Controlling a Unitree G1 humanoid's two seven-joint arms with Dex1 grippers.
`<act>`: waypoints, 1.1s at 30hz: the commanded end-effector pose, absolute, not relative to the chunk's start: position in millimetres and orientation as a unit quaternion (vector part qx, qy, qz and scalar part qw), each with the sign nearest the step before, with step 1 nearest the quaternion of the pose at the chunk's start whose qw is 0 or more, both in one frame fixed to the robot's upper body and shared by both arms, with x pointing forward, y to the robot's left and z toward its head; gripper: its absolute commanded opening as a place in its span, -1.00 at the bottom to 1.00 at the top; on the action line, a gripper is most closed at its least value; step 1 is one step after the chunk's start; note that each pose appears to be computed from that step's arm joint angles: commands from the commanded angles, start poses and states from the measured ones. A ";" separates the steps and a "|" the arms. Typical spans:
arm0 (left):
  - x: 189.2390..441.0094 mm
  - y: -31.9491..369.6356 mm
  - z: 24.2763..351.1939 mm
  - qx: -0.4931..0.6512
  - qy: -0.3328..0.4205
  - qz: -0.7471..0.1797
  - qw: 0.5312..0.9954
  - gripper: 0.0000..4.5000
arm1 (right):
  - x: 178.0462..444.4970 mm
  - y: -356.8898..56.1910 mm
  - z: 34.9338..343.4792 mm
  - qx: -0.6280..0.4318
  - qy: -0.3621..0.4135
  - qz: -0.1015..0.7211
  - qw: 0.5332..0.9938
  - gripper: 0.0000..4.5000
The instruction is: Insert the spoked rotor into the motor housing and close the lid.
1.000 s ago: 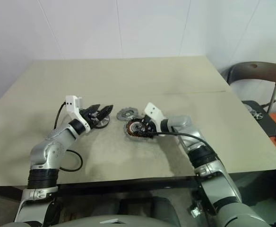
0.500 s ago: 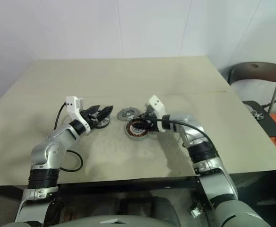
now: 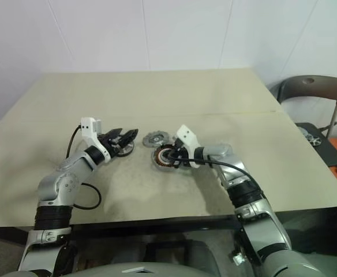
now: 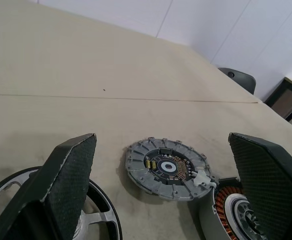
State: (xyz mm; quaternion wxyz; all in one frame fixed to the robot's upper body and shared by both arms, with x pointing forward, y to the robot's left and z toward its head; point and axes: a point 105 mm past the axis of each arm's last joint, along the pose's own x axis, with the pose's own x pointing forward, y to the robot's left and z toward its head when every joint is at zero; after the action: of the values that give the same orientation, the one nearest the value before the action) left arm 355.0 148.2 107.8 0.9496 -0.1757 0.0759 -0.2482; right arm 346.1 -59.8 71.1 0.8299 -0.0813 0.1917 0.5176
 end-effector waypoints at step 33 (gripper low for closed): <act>358.8 146.6 125.9 -0.158 0.049 -0.260 0.951 1.00 | 375.4 -57.7 128.9 0.121 0.135 0.473 0.862 -0.99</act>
State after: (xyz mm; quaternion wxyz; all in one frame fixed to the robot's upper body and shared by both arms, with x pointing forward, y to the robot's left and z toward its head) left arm 354.8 148.3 107.8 0.9496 -0.1746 0.0766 -0.2488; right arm 374.1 -59.1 117.3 0.8614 0.1085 0.1530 0.4719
